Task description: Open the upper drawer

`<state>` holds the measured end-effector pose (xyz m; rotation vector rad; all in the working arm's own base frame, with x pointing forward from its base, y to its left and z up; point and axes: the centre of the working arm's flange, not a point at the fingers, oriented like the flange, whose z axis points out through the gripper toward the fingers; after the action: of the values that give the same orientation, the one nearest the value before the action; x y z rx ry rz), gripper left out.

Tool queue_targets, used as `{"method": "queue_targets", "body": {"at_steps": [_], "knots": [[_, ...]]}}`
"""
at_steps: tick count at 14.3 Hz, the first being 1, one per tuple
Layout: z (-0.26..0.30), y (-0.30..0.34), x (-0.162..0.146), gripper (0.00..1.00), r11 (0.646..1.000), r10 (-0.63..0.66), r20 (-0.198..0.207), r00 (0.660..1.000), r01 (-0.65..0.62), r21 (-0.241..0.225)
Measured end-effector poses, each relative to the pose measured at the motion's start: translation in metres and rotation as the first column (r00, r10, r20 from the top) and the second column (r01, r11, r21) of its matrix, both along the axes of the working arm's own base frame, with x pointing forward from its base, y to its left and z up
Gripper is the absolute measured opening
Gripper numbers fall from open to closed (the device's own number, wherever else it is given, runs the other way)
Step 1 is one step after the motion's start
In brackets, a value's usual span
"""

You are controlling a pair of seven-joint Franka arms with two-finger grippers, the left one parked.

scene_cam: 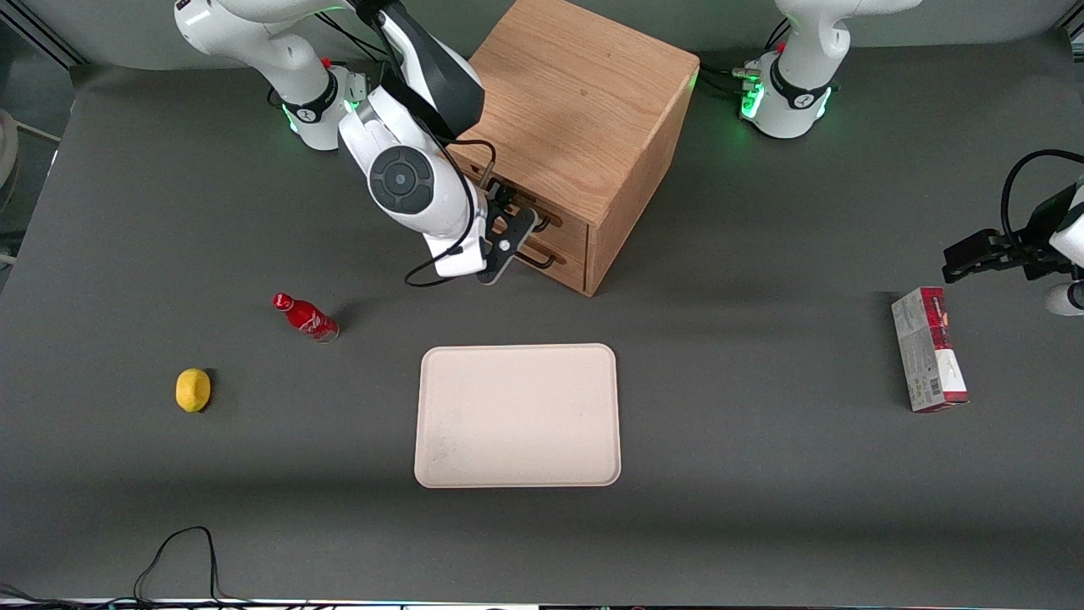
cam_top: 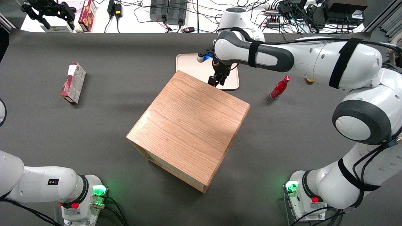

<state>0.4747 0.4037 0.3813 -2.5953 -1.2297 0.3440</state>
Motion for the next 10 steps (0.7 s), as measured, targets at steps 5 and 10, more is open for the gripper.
{"method": "queue_targets", "body": {"at_steps": [5, 10], "knots": [[-0.0003, 0.0007, 0.0003, 1.0, 1.0, 0.0, 0.004, 1.0, 0.0, 0.003], [-0.0002, -0.0024, 0.0034, 1.0, 0.999, 0.028, 0.012, 1.0, -0.028, 0.015]]}}
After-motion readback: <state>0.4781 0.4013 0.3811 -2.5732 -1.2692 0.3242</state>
